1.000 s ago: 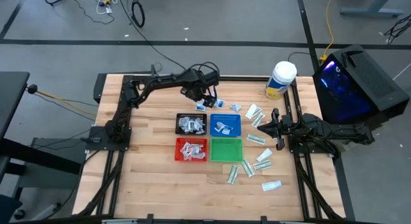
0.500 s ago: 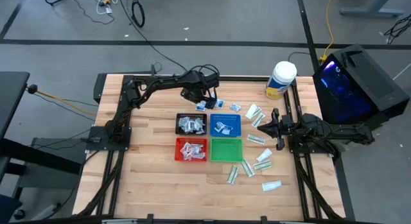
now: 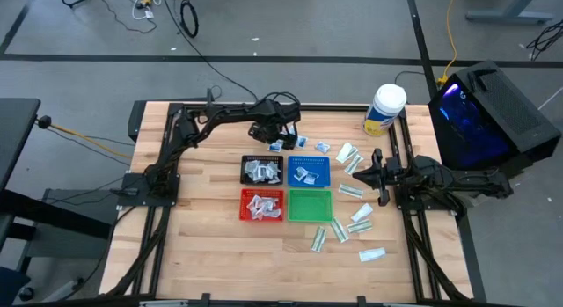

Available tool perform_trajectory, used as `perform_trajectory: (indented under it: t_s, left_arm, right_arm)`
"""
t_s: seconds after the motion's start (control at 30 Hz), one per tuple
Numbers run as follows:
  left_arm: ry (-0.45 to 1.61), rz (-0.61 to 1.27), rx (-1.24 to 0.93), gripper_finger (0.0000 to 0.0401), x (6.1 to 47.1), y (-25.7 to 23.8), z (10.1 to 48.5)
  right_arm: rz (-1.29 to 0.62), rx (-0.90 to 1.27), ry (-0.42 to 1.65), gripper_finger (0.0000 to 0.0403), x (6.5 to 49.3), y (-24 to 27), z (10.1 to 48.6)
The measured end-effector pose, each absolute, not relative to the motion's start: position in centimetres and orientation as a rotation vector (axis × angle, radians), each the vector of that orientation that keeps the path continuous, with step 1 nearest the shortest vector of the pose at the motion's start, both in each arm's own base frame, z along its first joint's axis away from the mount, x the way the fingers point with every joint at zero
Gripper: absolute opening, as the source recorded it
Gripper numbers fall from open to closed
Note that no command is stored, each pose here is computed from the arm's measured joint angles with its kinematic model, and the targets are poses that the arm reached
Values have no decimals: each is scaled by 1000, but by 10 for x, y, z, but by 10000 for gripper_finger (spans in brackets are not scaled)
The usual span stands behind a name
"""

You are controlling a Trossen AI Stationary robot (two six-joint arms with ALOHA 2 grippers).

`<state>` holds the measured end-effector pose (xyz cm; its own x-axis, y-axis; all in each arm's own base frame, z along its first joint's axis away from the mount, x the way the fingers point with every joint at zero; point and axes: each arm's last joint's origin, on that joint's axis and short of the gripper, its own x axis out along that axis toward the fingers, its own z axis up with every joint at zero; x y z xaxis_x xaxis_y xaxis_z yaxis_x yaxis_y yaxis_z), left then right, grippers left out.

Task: Pick & Place First Aid Supplies
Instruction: Put the blue alcohol pad into the blue bin

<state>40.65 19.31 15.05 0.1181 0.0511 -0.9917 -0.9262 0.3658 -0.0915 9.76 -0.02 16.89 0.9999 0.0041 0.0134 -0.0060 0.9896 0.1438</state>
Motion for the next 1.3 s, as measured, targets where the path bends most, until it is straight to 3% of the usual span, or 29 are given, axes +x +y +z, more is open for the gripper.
perform_trajectory:
  t_s: [1.3]
  left_arm:
    - [1258,913,-859,380,407,192,139]
  right_arm:
    - [4,145,-13,18,98,0,169]
